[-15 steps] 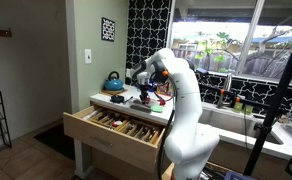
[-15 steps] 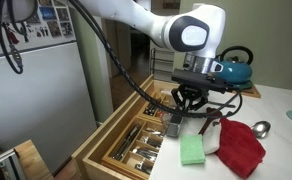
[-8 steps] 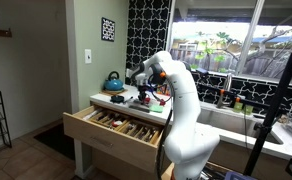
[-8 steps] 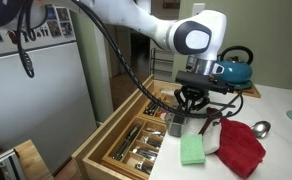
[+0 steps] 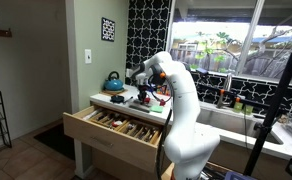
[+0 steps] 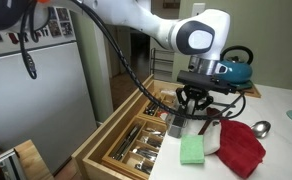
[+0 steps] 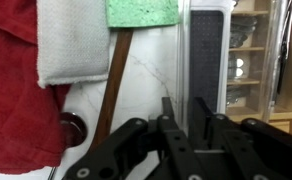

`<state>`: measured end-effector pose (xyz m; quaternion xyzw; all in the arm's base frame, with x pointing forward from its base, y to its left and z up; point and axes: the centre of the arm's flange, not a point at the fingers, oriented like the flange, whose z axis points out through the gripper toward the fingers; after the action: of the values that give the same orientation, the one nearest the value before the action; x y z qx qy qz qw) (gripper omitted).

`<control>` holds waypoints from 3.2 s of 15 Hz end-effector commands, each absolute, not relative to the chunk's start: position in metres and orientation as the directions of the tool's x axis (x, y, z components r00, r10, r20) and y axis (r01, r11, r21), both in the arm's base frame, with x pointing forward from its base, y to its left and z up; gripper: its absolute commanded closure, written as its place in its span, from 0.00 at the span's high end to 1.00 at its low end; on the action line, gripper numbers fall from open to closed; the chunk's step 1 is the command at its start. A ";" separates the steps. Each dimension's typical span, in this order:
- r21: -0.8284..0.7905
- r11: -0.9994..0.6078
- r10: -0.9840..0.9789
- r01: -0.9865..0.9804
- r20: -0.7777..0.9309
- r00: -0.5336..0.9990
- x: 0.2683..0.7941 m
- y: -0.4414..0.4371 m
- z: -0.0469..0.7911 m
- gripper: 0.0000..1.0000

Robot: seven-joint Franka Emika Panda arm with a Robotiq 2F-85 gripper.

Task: Remove the transparent cutlery holder from the drawer, put it on the countertop and then put the green and white sponges inside it.

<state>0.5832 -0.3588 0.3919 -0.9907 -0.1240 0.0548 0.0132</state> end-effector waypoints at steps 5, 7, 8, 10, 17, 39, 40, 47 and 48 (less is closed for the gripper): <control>-0.028 -0.980 0.200 0.199 -0.048 0.979 0.583 -0.365 0.417 0.67; -0.024 -0.983 0.183 0.182 -0.024 0.983 0.580 -0.369 0.430 0.83; -0.022 -0.984 0.179 0.179 -0.018 0.984 0.579 -0.370 0.434 0.84; -0.023 -0.984 0.176 0.176 -0.016 0.984 0.579 -0.370 0.435 0.84; -0.025 -0.997 -0.068 -0.068 -0.013 0.998 0.547 -0.398 0.454 1.00; -0.201 -0.979 -0.008 -0.026 -0.089 0.996 0.466 -0.468 0.372 0.74; -0.203 -0.979 -0.009 -0.027 -0.090 0.996 0.465 -0.469 0.370 0.88; -0.205 -0.974 -0.062 -0.095 -0.162 0.985 0.454 -0.478 0.371 1.00; -0.221 -0.970 -0.063 -0.104 -0.185 0.981 0.449 -0.478 0.372 1.00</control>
<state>0.4634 -0.4731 0.3705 -0.9933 0.0247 0.0546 0.0993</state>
